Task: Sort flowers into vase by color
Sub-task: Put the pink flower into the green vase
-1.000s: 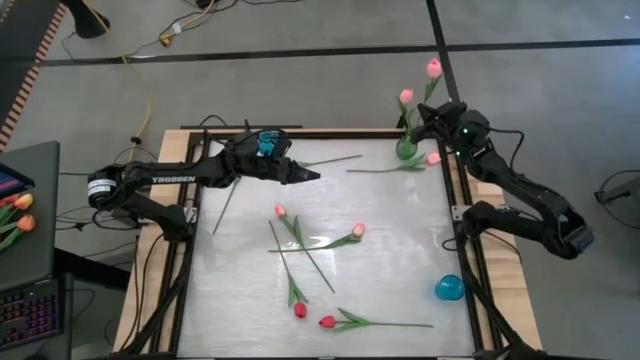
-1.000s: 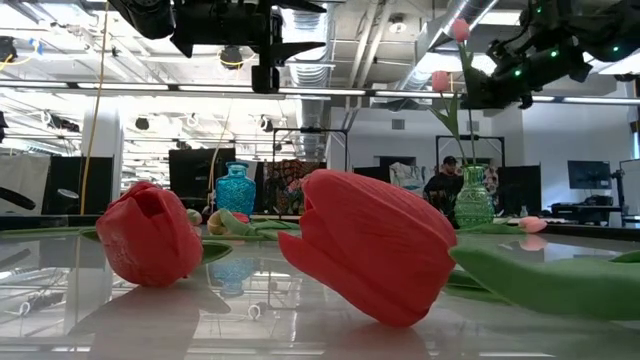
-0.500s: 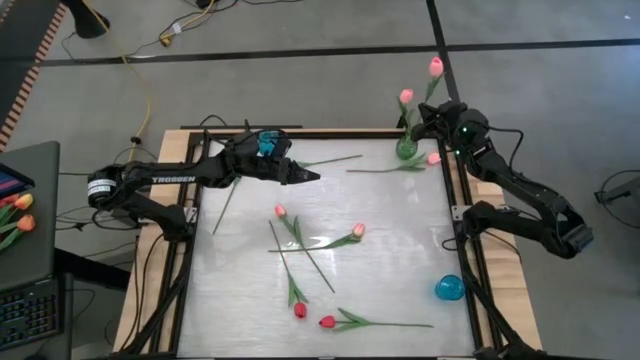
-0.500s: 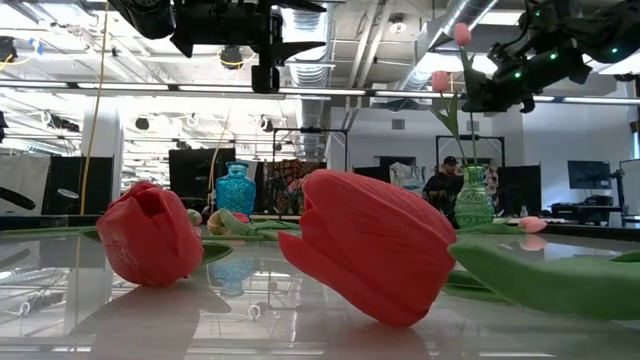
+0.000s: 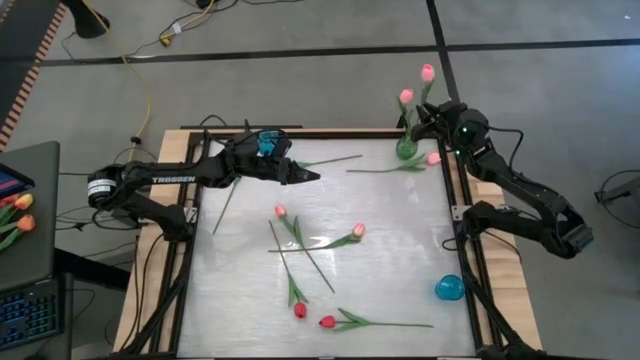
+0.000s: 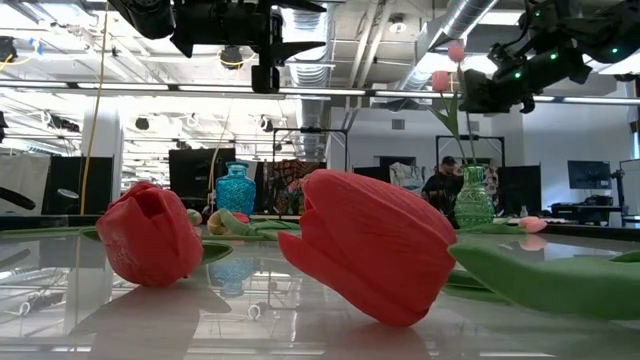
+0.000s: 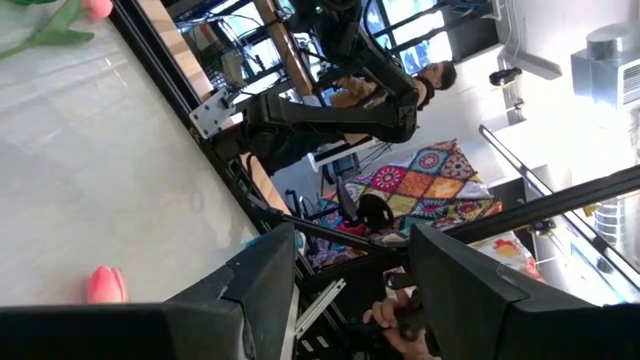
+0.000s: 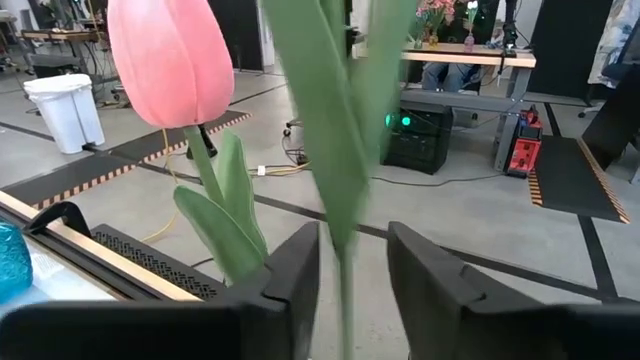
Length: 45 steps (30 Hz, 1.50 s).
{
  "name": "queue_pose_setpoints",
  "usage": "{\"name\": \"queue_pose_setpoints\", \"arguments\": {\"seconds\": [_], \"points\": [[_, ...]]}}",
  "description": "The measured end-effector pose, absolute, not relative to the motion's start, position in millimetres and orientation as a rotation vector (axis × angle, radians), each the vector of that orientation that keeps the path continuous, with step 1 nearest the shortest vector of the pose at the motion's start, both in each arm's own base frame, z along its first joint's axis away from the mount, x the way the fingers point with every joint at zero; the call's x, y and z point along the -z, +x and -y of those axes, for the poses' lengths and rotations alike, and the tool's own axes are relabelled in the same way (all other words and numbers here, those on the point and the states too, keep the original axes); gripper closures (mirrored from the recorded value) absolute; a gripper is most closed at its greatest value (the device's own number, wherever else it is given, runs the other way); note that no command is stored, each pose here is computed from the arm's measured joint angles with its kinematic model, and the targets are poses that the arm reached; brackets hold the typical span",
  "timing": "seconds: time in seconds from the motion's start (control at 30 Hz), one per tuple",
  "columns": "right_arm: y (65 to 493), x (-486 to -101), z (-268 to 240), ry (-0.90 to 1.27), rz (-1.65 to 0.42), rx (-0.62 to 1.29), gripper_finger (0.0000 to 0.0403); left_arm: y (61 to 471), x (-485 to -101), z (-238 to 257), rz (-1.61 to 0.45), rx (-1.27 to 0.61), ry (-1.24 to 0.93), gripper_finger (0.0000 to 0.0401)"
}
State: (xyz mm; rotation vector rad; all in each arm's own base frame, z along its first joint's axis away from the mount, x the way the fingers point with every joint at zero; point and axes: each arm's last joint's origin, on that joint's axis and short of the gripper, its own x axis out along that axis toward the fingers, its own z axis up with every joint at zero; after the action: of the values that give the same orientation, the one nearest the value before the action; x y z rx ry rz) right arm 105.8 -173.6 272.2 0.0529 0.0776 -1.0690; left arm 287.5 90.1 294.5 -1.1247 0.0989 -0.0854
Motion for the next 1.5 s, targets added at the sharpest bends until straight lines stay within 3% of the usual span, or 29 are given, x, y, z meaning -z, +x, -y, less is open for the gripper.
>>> {"name": "queue_pose_setpoints", "arguments": {"seconds": [0.23, 0.37, 1.03, 1.5], "points": [[105.9, -272.2, 173.5, 0.052, -0.078, 1.066, 0.0175, 287.5, -294.5, -90.1, -0.099, 0.085, -1.125, 0.0217], [106.0, -271.8, 173.3, 0.052, -0.083, 1.064, 0.0153, 287.5, -294.5, -90.1, -0.099, 0.085, -1.125, 0.0217], [114.0, -283.2, 149.9, 0.072, -0.313, 0.946, 0.0148, 287.4, -293.7, -89.6, -0.113, 0.095, -1.119, 0.0217], [109.7, -293.3, 134.3, 0.069, -0.289, 0.918, 0.0148, 287.5, -293.0, -88.5, -0.128, 0.103, -1.113, 0.0217]]}}
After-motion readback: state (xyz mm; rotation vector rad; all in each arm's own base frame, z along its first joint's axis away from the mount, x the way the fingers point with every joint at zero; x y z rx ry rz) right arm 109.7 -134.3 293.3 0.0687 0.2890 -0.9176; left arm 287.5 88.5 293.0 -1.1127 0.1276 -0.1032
